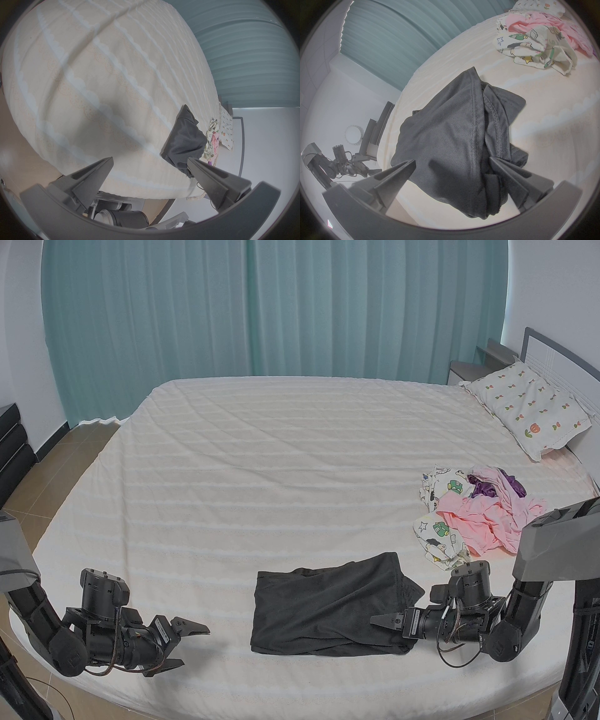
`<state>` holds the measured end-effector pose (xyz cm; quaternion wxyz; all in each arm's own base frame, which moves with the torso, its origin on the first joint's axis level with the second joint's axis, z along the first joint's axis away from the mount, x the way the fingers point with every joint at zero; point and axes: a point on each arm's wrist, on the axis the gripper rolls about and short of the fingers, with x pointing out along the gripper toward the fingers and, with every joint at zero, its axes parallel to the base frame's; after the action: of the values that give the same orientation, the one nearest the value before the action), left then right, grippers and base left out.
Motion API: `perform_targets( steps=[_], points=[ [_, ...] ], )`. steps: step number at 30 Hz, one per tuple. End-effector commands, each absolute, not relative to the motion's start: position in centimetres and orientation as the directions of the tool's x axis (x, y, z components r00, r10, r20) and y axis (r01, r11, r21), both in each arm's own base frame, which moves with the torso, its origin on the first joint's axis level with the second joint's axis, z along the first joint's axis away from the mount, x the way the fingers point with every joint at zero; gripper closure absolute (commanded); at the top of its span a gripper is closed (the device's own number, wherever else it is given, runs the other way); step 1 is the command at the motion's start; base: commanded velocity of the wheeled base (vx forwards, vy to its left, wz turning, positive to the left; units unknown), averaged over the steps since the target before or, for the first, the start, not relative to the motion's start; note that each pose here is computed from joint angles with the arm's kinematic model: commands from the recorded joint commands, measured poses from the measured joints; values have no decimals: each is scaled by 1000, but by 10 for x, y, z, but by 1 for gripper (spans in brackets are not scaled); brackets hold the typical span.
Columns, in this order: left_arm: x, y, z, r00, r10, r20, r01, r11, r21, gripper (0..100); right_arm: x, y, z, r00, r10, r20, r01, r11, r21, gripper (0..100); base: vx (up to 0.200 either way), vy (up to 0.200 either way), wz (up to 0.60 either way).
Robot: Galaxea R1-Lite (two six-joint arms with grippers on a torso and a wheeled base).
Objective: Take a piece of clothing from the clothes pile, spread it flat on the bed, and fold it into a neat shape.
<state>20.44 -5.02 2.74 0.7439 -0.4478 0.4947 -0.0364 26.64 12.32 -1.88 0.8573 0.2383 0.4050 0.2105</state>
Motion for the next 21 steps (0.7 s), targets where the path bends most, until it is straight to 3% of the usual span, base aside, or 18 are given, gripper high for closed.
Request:
perform_targets(
  steps=[1,2,16,21],
  points=[
    [205,-50,27,507,-497,-704,-390,596,-702,0,265,125,-26,567,552,-611,-161,802,575,0,0,0,0],
    [205,-50,27,507,-497,-704,-390,596,-702,0,265,124,-26,567,551,-612,-159,802,575,100,0,0,0],
    [205,-50,27,507,-497,-704,-390,596,-702,0,252,95,-23,607,513,-607,-119,814,569,100,0,0,0],
    [205,-50,27,507,-497,-704,-390,596,-702,0,237,87,-24,559,540,-630,-140,810,570,100,0,0,0]
  ],
)
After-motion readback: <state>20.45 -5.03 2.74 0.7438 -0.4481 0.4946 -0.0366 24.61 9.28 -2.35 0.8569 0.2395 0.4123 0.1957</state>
